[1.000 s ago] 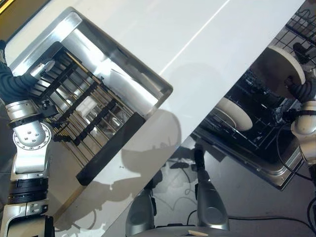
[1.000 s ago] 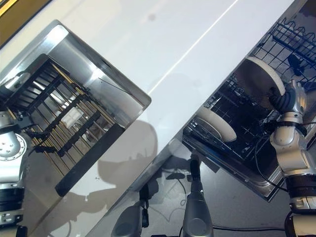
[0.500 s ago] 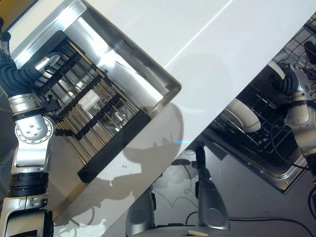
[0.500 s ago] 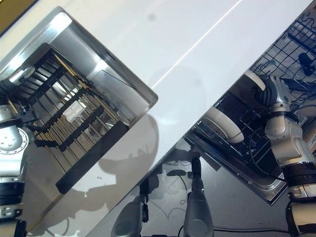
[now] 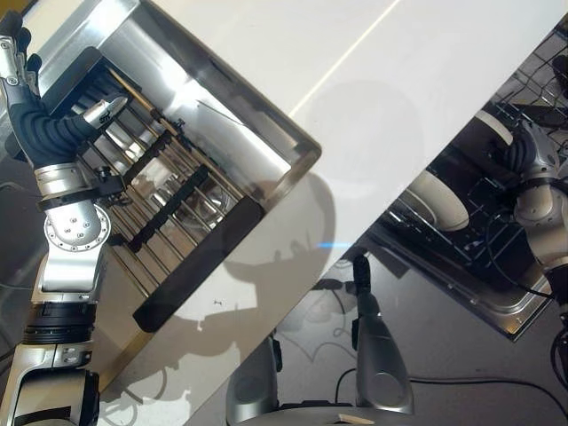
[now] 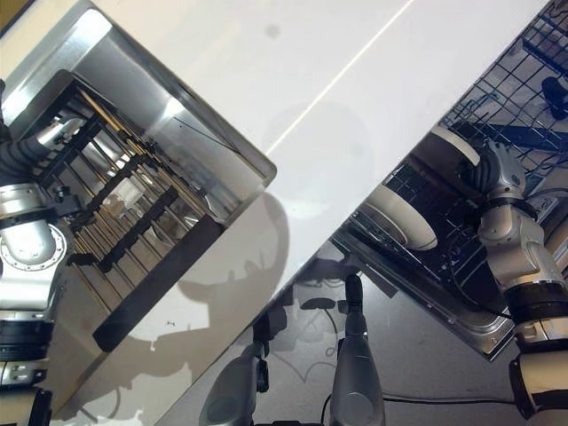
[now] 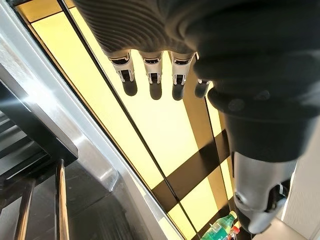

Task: Pick up plates and place into dishwasher.

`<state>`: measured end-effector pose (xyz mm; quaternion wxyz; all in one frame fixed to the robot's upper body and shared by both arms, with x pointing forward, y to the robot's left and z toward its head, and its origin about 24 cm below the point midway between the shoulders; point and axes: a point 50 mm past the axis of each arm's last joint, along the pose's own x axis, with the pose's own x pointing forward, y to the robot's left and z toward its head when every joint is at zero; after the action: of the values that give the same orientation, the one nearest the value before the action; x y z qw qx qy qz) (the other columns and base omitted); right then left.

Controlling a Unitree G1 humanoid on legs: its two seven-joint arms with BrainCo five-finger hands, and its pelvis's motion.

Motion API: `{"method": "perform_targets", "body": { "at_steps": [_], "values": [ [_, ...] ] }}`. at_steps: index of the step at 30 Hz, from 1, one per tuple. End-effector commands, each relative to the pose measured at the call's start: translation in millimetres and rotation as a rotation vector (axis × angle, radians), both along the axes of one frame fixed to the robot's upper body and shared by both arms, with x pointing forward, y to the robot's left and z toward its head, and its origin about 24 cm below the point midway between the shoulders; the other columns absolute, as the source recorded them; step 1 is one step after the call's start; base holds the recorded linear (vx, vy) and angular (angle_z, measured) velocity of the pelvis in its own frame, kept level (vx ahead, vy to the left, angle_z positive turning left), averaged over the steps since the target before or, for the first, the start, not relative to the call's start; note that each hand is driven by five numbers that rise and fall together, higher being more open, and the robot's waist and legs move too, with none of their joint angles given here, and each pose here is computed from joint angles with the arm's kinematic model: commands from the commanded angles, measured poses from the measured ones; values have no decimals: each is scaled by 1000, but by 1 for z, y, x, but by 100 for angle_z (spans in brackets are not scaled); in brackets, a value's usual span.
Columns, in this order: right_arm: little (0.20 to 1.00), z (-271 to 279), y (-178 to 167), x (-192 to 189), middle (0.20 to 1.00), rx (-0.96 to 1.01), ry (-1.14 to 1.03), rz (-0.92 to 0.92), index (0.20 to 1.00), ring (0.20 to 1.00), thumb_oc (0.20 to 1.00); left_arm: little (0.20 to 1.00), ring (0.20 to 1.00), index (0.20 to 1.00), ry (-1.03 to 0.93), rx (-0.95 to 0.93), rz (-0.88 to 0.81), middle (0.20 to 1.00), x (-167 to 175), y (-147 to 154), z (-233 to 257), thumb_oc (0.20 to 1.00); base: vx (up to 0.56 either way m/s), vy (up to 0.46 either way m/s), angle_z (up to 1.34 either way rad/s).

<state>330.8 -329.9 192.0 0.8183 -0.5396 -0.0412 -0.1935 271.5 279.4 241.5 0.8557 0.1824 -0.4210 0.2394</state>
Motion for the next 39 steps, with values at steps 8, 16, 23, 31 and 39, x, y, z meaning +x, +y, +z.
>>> {"method": "perform_targets", "body": {
  "at_steps": [8,16,23,31,39],
  "values": [
    [200,-35,19,7,200,68,65,64,200,200,200,1000,1000,1000,-109,45,-6,1000,-1,-9,24,1000,-36,44,1],
    [1000,-40,16,1,1000,104,0,8,1000,1000,1000,1000,1000,1000,-98,28,-13,1000,-3,-6,22,1000,0,0,0],
    [1000,-36,18,-8,1000,125,-108,-31,1000,1000,1000,1000,1000,1000,-71,13,4,1000,-8,3,11,1000,9,5,0],
    [1000,-51,25,-34,1000,154,-146,-31,1000,1000,1000,1000,1000,1000,-26,-14,43,1000,-24,17,-12,1000,45,1,-4],
    [1000,-56,23,-59,1000,180,-253,-47,1000,1000,1000,1000,1000,1000,87,-29,60,1000,-41,27,-44,1000,160,-4,-3]
  ]
}}
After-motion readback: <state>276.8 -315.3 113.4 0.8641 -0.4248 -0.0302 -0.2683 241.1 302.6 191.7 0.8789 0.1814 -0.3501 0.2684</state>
